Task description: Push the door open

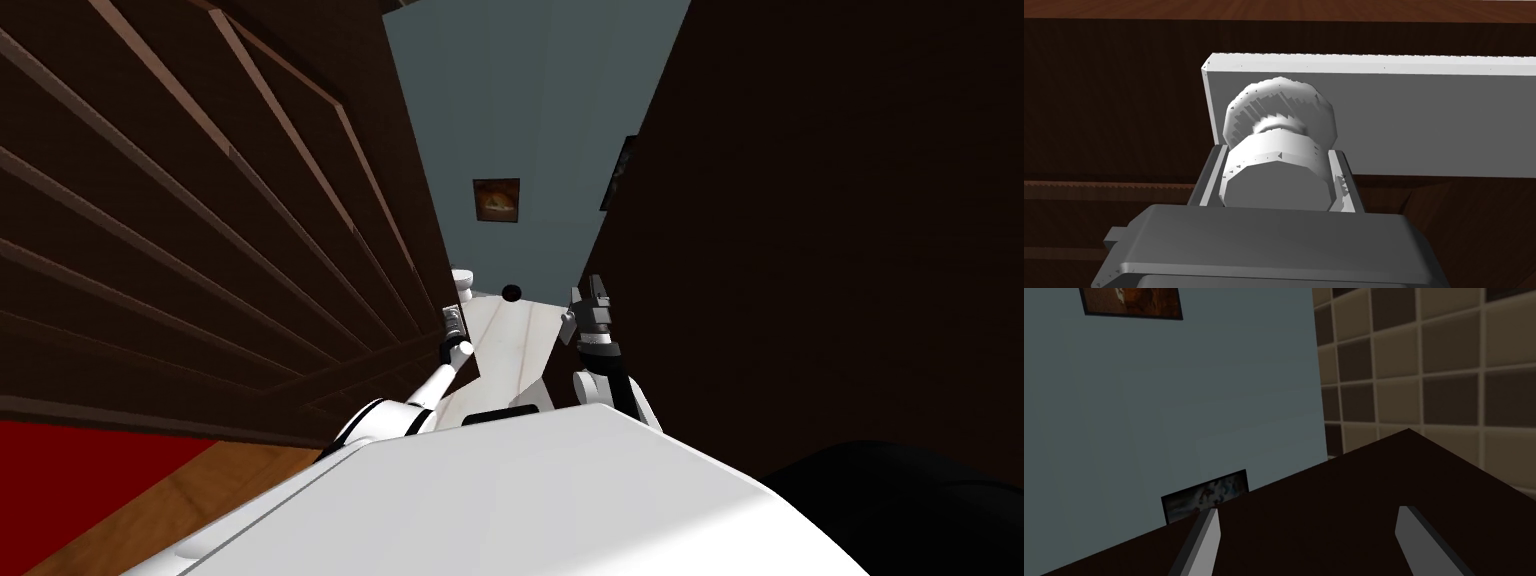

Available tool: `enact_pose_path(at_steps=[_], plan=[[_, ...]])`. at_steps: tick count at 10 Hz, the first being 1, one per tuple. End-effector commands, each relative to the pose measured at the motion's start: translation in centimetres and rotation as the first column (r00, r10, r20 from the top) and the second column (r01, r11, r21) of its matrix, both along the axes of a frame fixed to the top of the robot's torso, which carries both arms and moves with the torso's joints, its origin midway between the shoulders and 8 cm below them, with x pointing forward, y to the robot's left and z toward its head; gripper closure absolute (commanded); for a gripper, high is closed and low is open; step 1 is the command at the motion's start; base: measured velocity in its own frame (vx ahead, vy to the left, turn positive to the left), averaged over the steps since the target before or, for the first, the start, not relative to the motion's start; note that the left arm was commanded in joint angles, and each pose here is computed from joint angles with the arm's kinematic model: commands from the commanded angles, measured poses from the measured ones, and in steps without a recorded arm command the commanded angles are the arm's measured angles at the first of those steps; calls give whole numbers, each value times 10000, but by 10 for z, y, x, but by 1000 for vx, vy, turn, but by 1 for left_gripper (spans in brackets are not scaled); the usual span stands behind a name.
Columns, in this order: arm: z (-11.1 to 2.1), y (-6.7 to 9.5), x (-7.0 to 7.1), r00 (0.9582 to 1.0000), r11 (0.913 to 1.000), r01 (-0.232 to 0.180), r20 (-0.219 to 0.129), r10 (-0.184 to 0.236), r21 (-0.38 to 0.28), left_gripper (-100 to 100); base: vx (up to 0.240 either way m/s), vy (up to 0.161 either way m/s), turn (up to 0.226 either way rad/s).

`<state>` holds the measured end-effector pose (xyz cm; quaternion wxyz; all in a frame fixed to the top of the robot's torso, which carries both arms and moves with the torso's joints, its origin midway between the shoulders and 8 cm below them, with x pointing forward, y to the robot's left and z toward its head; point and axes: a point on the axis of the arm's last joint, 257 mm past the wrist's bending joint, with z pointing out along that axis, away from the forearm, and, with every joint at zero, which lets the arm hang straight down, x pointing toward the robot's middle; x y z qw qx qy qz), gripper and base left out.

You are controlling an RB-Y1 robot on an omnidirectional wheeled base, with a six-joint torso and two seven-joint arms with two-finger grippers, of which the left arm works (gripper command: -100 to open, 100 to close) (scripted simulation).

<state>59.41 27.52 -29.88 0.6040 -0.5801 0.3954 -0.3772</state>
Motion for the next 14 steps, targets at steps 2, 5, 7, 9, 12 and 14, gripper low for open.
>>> enact_pose_path(at_steps=[2, 5, 7, 9, 12, 14], plan=[[9, 19, -3, 9987, 9988, -484, 186, 482, 87, 100, 110, 9, 6], [9, 28, -7, 9956, 9958, -914, 190, 914, 9, 100, 181, 20, 1], [9, 29, -9, 9942, 9943, -1064, 175, 1065, -53, 100, 132, 11, 13], [5, 25, -14, 9902, 9899, -1387, 90, 1390, -287, 100, 169, -3, 21], [5, 46, -23, 9817, 9817, -1900, 106, 1901, -131, 100, 130, 22, 9], [6, 50, -24, 9798, 9799, -1994, 128, 1995, -102, 100, 121, 38, -1]])
